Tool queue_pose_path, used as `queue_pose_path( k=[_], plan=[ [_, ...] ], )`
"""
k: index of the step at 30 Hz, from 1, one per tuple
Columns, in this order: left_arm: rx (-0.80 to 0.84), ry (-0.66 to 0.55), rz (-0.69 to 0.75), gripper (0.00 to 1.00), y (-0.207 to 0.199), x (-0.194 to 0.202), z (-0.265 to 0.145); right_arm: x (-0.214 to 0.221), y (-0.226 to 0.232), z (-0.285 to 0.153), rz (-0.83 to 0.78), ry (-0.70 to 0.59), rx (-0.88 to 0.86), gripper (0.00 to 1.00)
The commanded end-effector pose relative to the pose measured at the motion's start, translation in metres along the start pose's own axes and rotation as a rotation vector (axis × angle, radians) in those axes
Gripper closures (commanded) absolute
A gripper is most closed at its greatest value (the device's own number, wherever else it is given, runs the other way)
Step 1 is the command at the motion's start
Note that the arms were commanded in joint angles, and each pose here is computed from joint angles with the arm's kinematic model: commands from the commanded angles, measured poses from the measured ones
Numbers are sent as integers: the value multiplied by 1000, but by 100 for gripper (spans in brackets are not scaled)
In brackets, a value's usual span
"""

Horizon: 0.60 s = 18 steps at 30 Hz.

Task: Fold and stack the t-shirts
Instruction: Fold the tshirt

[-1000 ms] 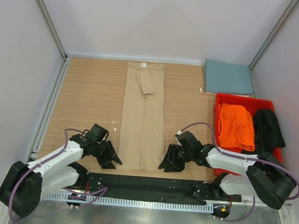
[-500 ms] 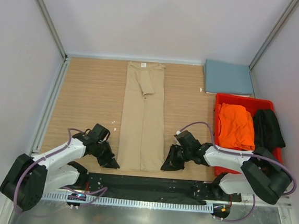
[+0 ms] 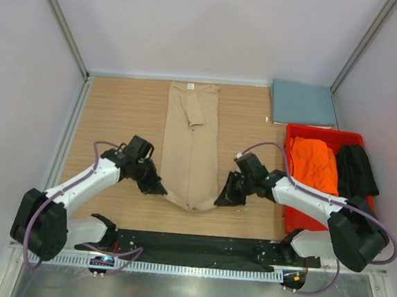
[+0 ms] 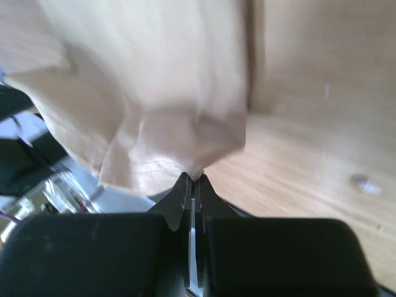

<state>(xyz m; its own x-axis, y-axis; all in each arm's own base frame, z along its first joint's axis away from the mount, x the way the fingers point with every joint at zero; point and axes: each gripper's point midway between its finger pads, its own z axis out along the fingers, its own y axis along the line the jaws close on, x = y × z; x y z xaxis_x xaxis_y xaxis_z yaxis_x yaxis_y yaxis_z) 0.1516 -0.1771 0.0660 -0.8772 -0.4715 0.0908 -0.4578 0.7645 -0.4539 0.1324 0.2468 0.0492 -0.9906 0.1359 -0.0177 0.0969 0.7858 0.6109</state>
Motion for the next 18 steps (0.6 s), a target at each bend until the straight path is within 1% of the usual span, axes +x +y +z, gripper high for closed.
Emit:
queue_pose_path(
  k=[1,2,3,4,5,6,7,8,9,10,11,12,13,14,15,16,17,18],
  plan=[
    [23,-94,25,100,-37,-47,-9,-54,21,-18,-49,-85,2,99],
    [41,-104,32,100,-46,-57,-8,-78,27,-17,-64,-93,-4,99],
    [78,-132,21,100,-62,-76,-16,-91,31,-18,-68,-95,-7,99],
    [63,-116,2,100,-64,-88,-7,-99,30,-15,-69,-74,13,99],
    [71,-130,4,100,-69,-98,-7,-128,36,-12,-94,-91,19,99],
    [100,-169,-3,100,-82,-120,-14,-139,36,-8,-100,-83,31,99],
    [83,-166,-25,100,-81,-133,-5,-149,38,-8,-97,-70,38,99],
    [96,-172,-29,100,-87,-145,-5,-175,44,-3,-114,-82,32,99],
    [108,-182,-50,100,-89,-159,-7,-188,47,-3,-115,-89,33,99],
    [119,-187,-55,100,-100,-175,-4,-195,47,-4,-104,-75,47,99],
    [129,-188,-57,100,-105,-183,-4,-220,61,-12,-121,-112,25,99],
    [135,-196,-64,100,-107,-194,-6,-228,54,-2,-115,-92,41,99],
    [157,-215,-56,100,-119,-206,-11,-232,53,-2,-103,-73,50,99],
    [150,-200,-69,100,-117,-213,-3,-250,65,-9,-116,-104,26,99],
    [157,-199,-78,100,-118,-222,-2,-259,64,-11,-105,-109,18,99],
    [161,-195,-85,100,-120,-227,0,-262,60,-4,-84,-82,14,99],
    [167,-191,-86,100,-124,-236,4,-273,68,-9,-95,-106,-2,99],
    [176,-189,-89,100,-126,-241,4,-278,67,-9,-88,-108,-4,99]
  ],
)
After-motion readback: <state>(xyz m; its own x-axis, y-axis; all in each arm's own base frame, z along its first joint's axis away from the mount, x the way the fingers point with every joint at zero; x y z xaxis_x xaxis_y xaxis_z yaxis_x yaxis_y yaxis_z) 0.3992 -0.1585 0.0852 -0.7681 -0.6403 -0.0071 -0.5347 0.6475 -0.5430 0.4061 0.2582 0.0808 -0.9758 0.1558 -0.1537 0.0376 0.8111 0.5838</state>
